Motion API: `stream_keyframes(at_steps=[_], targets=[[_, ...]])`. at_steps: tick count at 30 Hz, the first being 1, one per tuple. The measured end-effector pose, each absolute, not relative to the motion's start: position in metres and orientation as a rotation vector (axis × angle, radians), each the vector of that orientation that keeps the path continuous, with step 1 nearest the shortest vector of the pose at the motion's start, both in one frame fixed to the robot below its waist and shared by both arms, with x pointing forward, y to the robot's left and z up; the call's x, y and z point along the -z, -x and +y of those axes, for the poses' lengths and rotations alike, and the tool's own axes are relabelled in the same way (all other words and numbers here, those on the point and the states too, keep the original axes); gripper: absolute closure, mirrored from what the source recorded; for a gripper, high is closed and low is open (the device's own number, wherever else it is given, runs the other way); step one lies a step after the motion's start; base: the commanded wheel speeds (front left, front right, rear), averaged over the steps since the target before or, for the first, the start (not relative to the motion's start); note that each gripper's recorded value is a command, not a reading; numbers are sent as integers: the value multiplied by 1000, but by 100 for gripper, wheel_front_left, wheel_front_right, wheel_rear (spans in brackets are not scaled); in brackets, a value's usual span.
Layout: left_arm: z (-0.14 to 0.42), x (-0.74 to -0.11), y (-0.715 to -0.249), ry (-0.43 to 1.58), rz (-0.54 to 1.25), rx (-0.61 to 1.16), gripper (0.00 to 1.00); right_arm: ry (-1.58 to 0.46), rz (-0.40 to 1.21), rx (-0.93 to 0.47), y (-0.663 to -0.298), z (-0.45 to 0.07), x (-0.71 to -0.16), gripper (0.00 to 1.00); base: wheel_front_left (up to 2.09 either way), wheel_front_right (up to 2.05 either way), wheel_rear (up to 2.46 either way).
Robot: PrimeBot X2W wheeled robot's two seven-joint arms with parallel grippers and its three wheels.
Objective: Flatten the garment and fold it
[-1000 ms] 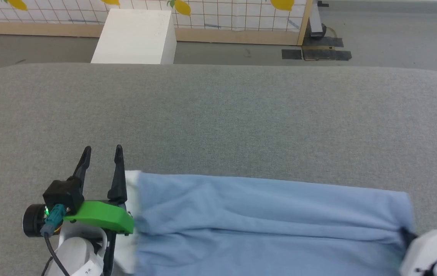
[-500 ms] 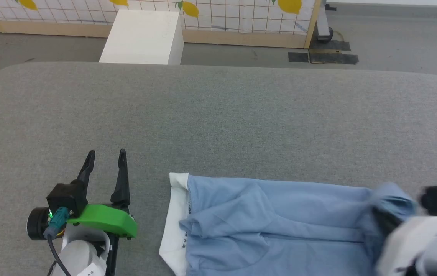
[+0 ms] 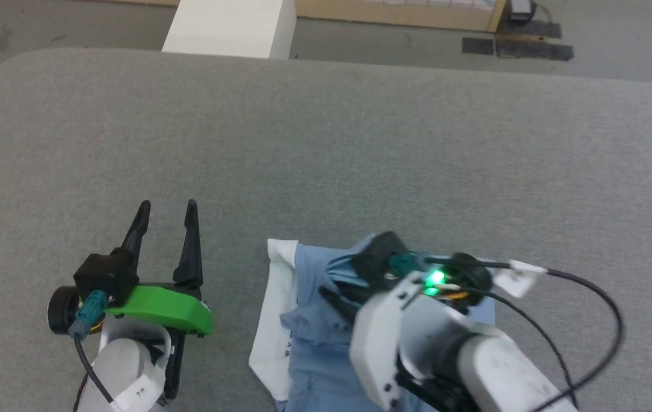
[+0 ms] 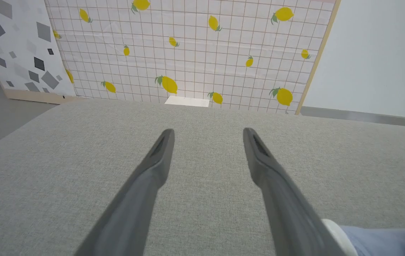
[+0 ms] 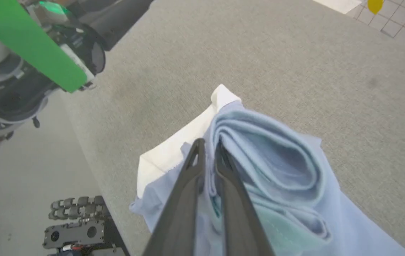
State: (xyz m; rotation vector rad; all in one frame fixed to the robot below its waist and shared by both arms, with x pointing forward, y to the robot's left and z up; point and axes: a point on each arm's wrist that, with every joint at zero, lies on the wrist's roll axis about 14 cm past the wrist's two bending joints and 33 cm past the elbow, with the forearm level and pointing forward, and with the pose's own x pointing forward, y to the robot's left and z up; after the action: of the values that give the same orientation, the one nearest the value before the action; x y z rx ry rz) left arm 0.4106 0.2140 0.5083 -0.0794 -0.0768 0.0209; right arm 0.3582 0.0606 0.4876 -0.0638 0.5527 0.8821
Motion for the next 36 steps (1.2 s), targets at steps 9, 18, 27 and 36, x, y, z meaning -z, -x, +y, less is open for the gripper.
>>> stream_keyframes(at_steps=[9,18,27,36], targets=[[226,-496,-406,68,-41,-59,0,74,645,-1057,-342,105,-445,0,0,0,0],[222,-506,-405,78,-71,-49,0,-282,229,-965,-373,95,-540,0,0,0,0],[207,-513,-399,82,-88,-8,0,-405,-113,-396,-407,-71,-565,0,0,0,0],[195,-518,-401,88,-104,30,0,-441,274,-148,-363,-141,-456,0,0,0,0]])
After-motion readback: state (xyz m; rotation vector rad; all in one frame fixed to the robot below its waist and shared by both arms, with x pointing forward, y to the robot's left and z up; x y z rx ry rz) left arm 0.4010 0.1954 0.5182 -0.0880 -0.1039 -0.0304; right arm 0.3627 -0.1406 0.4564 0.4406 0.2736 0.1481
